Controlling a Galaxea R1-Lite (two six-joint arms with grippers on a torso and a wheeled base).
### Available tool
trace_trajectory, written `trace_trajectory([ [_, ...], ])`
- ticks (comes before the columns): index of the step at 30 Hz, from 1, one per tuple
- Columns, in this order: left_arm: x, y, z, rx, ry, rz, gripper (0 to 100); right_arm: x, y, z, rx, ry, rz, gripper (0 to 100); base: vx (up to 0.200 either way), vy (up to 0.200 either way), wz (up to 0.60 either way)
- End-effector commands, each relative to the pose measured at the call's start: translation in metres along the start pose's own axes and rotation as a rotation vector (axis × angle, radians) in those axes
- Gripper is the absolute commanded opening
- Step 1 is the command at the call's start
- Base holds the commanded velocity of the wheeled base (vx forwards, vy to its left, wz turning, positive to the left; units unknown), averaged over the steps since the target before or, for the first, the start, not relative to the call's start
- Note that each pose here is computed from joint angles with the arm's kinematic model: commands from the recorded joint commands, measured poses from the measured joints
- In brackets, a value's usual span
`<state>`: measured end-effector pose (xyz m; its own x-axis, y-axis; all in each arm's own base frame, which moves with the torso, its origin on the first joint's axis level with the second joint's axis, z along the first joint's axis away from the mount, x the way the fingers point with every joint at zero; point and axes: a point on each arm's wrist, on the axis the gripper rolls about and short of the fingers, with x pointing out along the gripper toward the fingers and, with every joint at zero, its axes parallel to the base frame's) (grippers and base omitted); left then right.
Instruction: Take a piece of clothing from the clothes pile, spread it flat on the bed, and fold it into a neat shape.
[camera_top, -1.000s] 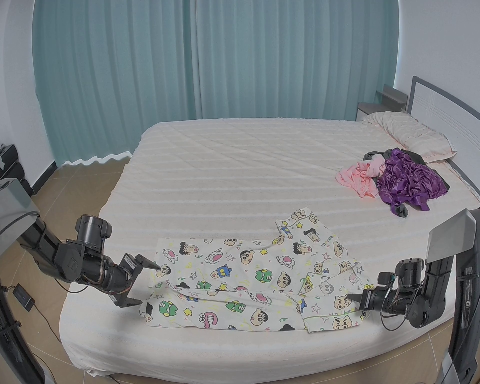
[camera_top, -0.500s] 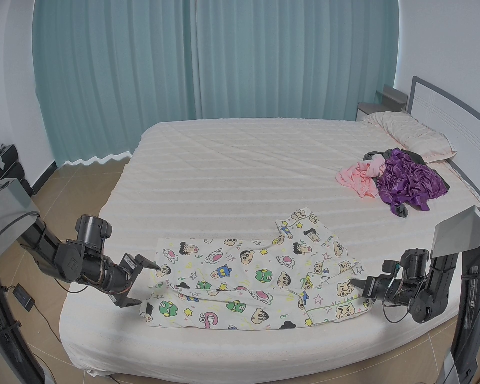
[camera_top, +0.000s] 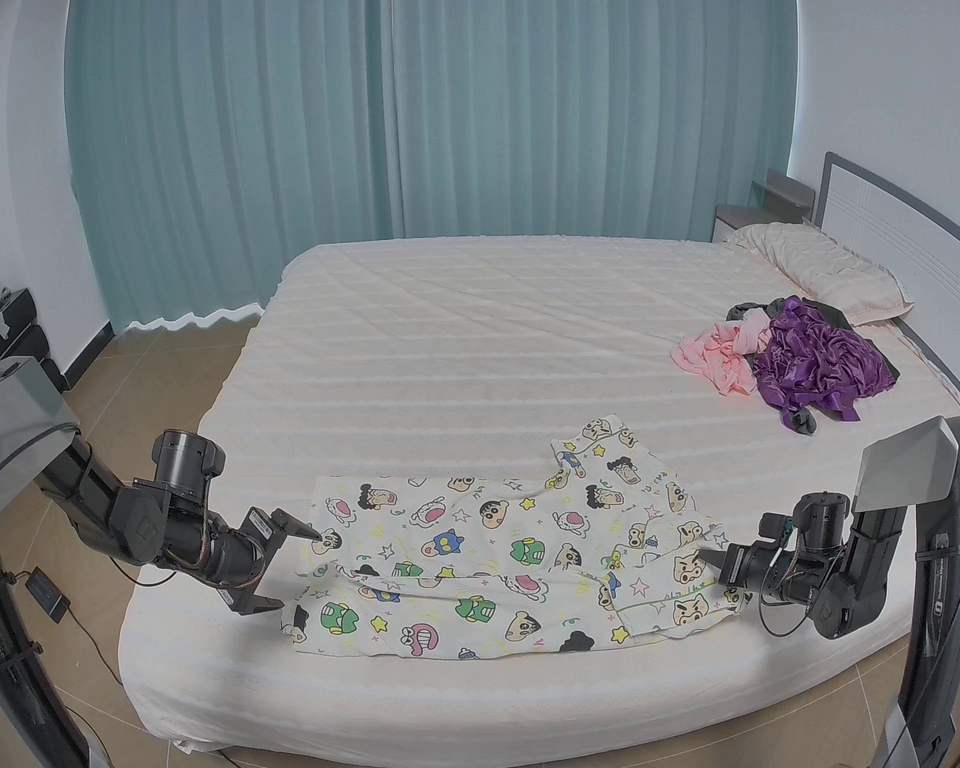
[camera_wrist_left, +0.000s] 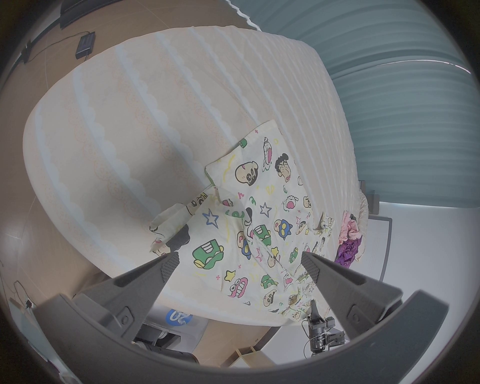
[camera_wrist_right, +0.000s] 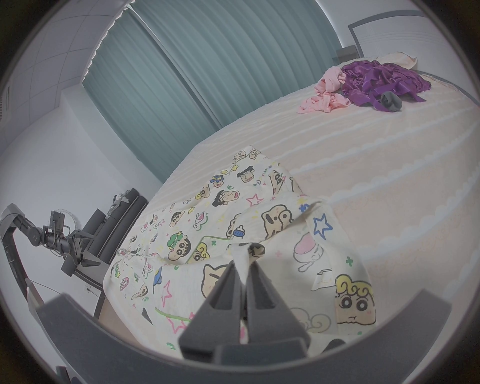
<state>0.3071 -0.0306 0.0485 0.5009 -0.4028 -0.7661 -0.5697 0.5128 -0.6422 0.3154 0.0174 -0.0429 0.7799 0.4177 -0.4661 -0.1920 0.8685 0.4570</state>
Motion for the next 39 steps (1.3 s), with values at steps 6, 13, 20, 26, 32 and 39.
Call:
trace_trajectory([
  [6, 0.001, 0.001, -0.002, 0.003, 0.006, 0.007, 100, 0.001, -0.004, -0.001, 0.008, -0.009, -0.018, 100, 0.000, 0.000, 0.00],
  [13, 0.005, 0.005, -0.007, 0.112, -0.026, -0.023, 100, -0.023, 0.002, 0.017, 0.099, -0.139, -0.137, 100, 0.000, 0.000, 0.00],
  [20, 0.037, -0.025, -0.041, 0.185, -0.077, 0.020, 100, -0.051, 0.042, 0.006, 0.223, -0.233, -0.258, 100, 0.000, 0.000, 0.00],
  [26, 0.072, -0.038, -0.065, 0.252, -0.141, 0.087, 100, -0.066, 0.074, 0.003, 0.404, -0.293, -0.226, 100, 0.000, 0.000, 0.00],
  [32, 0.095, -0.045, -0.065, 0.274, -0.230, 0.129, 100, -0.073, 0.076, -0.001, 0.429, -0.282, -0.228, 100, 0.000, 0.000, 0.00],
  [39, 0.116, -0.046, -0.073, 0.322, -0.280, 0.172, 100, -0.085, 0.078, 0.003, 0.433, -0.311, -0.232, 100, 0.000, 0.000, 0.00],
])
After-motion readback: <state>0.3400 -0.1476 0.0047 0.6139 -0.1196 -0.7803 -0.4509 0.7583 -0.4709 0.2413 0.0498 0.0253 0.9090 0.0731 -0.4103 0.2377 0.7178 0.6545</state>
